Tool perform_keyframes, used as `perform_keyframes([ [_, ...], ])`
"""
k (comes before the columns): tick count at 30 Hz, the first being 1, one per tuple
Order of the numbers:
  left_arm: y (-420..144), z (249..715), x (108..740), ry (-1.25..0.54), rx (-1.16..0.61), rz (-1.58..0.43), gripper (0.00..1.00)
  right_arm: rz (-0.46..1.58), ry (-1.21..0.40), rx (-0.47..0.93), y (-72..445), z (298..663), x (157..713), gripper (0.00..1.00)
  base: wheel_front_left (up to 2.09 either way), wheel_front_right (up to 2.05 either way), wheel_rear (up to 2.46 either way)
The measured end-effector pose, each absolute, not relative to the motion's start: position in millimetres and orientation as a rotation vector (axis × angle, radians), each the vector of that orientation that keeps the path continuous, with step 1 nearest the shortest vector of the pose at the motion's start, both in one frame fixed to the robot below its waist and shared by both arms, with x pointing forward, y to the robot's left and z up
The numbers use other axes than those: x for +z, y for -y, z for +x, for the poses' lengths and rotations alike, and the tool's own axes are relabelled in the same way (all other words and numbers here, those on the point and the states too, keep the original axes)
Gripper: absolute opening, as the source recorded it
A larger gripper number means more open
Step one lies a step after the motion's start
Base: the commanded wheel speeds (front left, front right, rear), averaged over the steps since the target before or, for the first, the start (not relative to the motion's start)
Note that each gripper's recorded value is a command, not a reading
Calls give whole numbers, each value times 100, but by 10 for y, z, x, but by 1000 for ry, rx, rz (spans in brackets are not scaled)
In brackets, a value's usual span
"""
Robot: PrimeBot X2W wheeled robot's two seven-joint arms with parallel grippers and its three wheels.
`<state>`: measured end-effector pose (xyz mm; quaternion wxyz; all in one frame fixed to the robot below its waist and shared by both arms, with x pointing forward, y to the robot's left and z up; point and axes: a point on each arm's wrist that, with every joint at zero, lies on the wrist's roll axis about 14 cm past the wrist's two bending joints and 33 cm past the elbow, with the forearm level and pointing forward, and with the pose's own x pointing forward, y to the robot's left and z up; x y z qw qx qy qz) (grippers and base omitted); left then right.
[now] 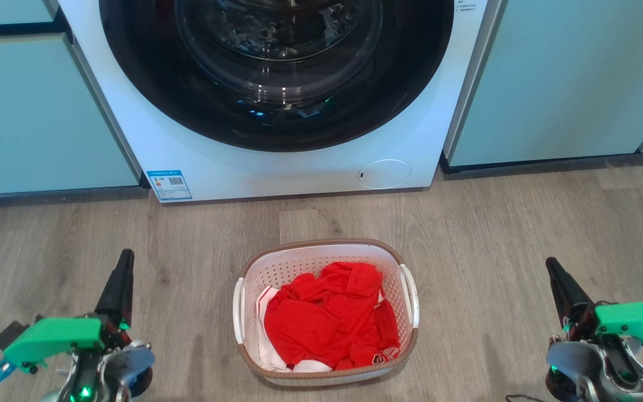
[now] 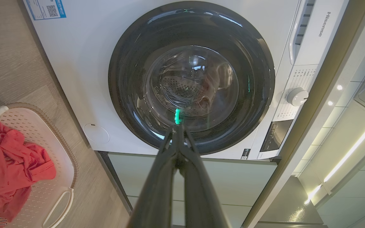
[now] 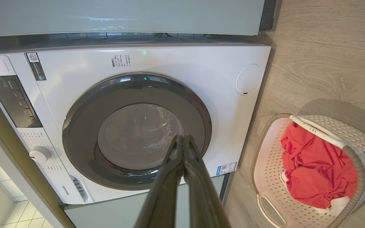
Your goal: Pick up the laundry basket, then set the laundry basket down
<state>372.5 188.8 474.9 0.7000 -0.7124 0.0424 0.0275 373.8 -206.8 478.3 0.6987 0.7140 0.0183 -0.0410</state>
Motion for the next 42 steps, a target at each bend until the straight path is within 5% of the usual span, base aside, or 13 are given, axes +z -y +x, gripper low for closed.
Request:
perform_keyframes([
  [5,-1888,3725,4749,-94,61,-1587,0,1591,-41,-91,2067,3738,4784,0,0,0,0],
  [6,-1885,3711,4710,-104,72,-1588,100,1593,-50,-100,2063,3727,4748,100,0,0,0],
  [13,-1856,3381,4205,-220,206,-1602,100,1604,-156,-214,2024,3462,4299,100,0,0,0],
  [42,-1763,3535,4510,-174,119,-1323,100,1342,-108,-143,1968,3574,4543,100,0,0,0],
])
